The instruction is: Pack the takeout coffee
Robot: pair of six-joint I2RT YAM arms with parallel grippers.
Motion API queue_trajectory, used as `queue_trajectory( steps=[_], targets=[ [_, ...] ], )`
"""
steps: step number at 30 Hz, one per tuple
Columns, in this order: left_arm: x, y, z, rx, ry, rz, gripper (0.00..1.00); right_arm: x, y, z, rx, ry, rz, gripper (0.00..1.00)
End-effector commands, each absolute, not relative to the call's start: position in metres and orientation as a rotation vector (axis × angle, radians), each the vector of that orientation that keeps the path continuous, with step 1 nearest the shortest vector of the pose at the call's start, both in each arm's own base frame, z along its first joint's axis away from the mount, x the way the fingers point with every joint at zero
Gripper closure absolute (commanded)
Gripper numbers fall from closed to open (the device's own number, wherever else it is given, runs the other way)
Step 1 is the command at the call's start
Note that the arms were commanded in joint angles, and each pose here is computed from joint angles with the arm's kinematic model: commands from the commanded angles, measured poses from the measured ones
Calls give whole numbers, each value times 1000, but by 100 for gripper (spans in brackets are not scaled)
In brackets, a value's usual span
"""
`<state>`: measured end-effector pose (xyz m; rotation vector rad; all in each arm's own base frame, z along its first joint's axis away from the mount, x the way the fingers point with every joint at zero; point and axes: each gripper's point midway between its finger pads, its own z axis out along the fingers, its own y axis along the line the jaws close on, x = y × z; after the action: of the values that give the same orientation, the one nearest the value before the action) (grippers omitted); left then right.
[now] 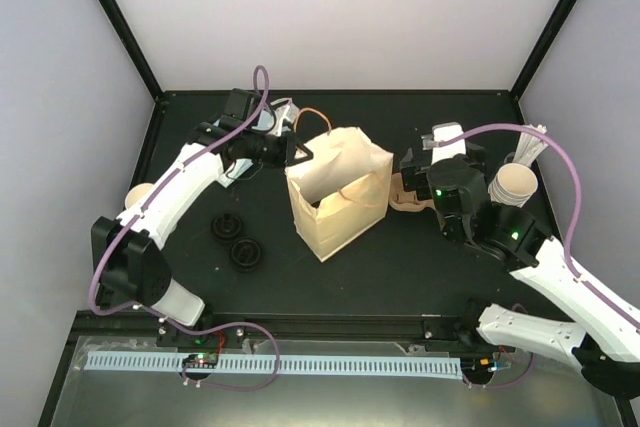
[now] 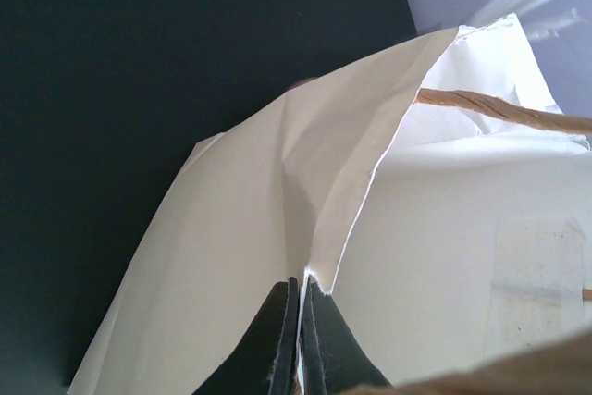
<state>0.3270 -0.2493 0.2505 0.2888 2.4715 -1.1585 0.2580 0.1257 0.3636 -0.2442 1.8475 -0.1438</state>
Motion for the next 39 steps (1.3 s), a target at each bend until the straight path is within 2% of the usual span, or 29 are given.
queue_trajectory(
  steps=[1, 6, 14, 22, 24, 27, 39],
  targets=[
    [365, -238, 275, 210, 2378, -1081, 98, 257, 102, 366, -55, 1836, -128, 0],
    [398, -218, 277, 121, 2359, -986, 98, 257, 99, 342, -57, 1890, -137, 0],
    [437, -212, 279, 36, 2284, -1014, 98, 260, 108, 301, -114, 2007, -35, 0],
    [450, -219, 264, 13, 2304, -1057, 94, 261, 122, 272, -140, 2128, 70, 0],
    [446, -220, 266, 25, 2303, -1076, 88, 261, 123, 270, -145, 2134, 79, 0],
    [441, -219, 270, 38, 2295, -1073, 72, 261, 124, 268, -147, 2135, 84, 0],
    [400, -204, 300, 116, 2254, -1007, 3, 262, 130, 271, -174, 2135, 109, 0]
  ],
)
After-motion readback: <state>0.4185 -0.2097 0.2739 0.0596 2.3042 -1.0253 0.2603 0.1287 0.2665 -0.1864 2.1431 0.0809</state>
